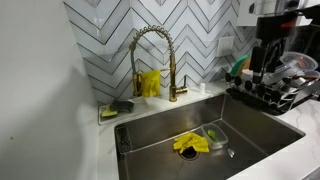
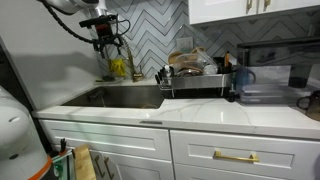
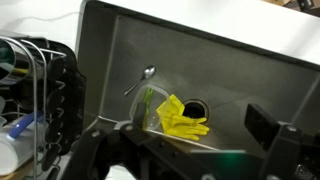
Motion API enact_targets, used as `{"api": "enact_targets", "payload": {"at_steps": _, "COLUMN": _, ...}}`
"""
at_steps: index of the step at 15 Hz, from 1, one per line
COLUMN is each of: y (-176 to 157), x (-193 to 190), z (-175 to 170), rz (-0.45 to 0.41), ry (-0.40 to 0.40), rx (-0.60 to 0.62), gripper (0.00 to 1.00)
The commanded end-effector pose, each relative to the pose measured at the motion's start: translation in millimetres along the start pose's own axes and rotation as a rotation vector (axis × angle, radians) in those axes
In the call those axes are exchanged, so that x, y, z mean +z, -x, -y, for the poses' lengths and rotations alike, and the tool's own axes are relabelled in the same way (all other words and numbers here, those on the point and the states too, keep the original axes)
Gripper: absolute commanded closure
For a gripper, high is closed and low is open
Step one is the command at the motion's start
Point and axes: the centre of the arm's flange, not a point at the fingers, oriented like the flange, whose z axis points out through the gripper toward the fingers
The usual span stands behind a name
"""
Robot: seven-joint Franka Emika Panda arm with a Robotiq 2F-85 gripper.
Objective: Pick up a green sponge on the left of the tap and put it in the sponge holder on the left side of the sink
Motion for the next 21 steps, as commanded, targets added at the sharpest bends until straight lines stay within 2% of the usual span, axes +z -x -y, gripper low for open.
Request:
{"api": "enact_targets", "payload": {"at_steps": 1, "y": -28, "x": -8, "z": 21, "rz": -0.033, "ry": -0.005, "rx": -0.144, "gripper": 0.0}}
{"api": "enact_targets", "payload": {"at_steps": 6, "y": -73, "x": -16, "z": 58, "rz": -0.13, "ry": -0.061, "rx": -0.394, "gripper": 0.0}}
{"api": "enact_targets", "payload": {"at_steps": 11, "y": -116, "x": -13, "z": 103, "rz": -0.201, "ry": -0.171, "rx": -0.615, "gripper": 0.0}}
{"api": "enact_targets", "payload": {"at_steps": 12, "y": -97, "x": -14, "z": 93, "rz": -0.182, "ry": -0.118, "rx": -0.536, "gripper": 0.0}}
{"api": "enact_targets", "payload": {"at_steps": 15, "y": -111, "x": -9, "z": 104, "rz": -0.191, "ry": -0.151, "rx": -0.591, "gripper": 0.0}}
{"api": "enact_targets", "payload": {"at_steps": 21, "y": -113, "x": -11, "z": 103, "rz": -0.197, "ry": -0.152, "rx": -0.596, "gripper": 0.0}}
